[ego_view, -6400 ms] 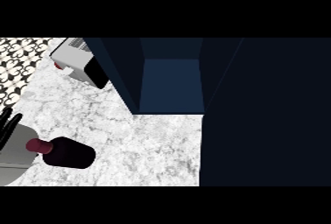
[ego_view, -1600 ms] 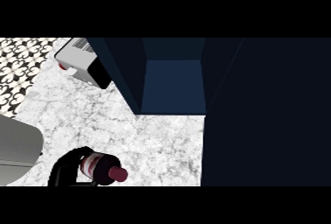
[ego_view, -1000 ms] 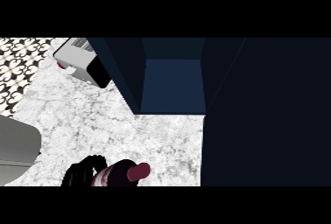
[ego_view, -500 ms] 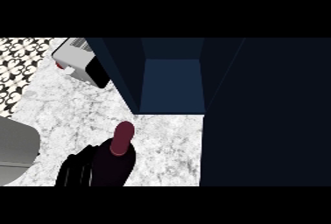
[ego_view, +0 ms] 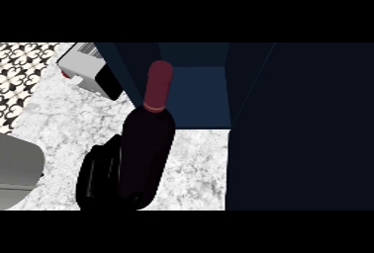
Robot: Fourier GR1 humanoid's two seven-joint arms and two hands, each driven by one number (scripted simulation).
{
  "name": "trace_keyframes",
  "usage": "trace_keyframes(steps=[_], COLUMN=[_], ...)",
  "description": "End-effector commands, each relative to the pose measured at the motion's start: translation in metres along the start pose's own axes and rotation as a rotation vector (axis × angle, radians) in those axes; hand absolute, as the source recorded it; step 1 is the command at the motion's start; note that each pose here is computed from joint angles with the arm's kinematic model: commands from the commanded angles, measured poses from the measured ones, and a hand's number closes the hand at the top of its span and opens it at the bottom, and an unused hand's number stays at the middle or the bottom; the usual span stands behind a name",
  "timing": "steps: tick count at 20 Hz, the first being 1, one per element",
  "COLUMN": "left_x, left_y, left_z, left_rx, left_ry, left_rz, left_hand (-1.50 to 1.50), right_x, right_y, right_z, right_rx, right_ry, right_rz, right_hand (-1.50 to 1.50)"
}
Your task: Pick up the wine, place it into the cabinet and close the cabinet
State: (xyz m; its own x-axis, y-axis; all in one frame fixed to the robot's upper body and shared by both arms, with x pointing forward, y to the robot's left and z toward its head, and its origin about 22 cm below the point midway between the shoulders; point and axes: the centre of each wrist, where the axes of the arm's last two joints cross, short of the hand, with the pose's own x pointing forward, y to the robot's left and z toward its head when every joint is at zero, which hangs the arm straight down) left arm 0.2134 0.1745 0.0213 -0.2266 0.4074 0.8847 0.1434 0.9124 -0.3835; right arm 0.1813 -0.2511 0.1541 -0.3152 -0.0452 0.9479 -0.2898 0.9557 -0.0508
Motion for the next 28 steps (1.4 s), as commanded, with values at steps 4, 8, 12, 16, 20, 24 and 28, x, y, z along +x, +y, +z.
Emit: trace_keyframes(steps=[4,8,12,16,20,24,28], left_x=[0.005,0.009,-0.018,-0.034,-0.061,-0.060,-0.079], left_y=[-0.015,-0.043,-0.055,-0.066,-0.055,-0.074,-0.055], left_z=[-0.050,-0.079,-0.079,-0.089,-0.075,-0.101,-0.083], left_rx=[-0.002,0.001,0.000,-0.021,-0.008,0.040,0.050], left_ry=[-0.029,-0.063,-0.022,0.011,0.006,0.039,0.056], left_rz=[-0.058,-0.101,-0.179,-0.229,-0.237,-0.219,-0.240], left_hand=[1.50,1.50,1.50,1.50,1.50,1.50,1.50], right_x=[-0.002,-0.003,-0.003,0.009,-0.008,-0.003,-0.006], right_y=[0.001,0.007,-0.010,-0.007,0.008,-0.014,-0.002], right_z=[-0.003,0.006,0.016,0.010,0.000,0.005,0.005], right_rx=[-0.009,-0.002,-0.015,0.012,-0.014,-0.002,-0.011], right_ry=[-0.009,-0.017,-0.011,-0.008,-0.022,-0.016,-0.020], right_rz=[-0.002,0.004,0.009,0.013,0.002,0.009,0.000], right_hand=[-1.50,-1.50,-1.50,-1.50,-1.50,-1.50,-1.50])
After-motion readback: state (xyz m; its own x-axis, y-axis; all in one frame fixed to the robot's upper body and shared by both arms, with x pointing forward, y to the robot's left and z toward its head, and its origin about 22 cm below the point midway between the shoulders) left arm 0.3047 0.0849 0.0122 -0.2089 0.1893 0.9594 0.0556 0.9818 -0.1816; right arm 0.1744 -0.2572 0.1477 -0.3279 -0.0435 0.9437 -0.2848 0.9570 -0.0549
